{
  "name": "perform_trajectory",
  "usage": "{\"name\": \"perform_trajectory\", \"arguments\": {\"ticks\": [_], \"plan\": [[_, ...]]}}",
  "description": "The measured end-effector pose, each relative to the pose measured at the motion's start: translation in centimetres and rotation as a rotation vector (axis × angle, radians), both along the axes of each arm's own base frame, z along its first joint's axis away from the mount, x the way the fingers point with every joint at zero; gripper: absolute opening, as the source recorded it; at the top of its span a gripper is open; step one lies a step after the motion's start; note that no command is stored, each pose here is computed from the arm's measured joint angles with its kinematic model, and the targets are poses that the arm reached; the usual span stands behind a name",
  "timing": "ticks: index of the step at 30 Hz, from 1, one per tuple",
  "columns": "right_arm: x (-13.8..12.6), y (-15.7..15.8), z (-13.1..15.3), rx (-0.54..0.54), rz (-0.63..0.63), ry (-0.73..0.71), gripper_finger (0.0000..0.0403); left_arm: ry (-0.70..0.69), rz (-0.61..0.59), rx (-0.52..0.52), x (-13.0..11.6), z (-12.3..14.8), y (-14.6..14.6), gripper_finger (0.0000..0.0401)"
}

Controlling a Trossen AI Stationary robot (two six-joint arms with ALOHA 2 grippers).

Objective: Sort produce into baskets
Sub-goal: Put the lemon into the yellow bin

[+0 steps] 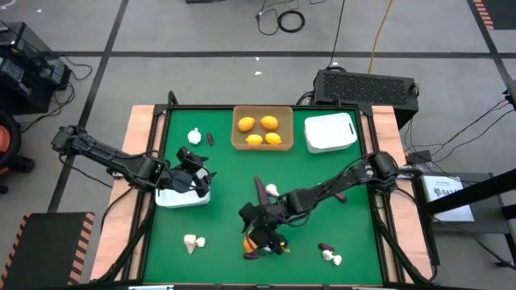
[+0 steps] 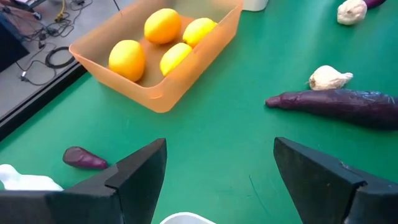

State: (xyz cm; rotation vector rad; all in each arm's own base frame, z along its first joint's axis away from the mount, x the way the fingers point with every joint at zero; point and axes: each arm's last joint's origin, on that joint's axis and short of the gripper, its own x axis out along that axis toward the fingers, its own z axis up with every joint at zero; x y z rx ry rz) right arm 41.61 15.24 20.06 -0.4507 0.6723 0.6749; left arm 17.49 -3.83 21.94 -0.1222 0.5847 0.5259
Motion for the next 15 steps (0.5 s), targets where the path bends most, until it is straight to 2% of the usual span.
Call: {"name": "perform_trajectory", "arguments": {"ticks": [6,15], "plan": [[-0.1,0.4,0.1,0.002,-0.008,0.0,0.0325,-0.001,0.0,-0.001,0.0,0.0,0.0,0.0303],[0.3,1.8,-2.5,-0.036,0.038,-0.008,0.0325,-0.006,-0.001,-0.002,0.0,0.0,0.0,0.0303]]}}
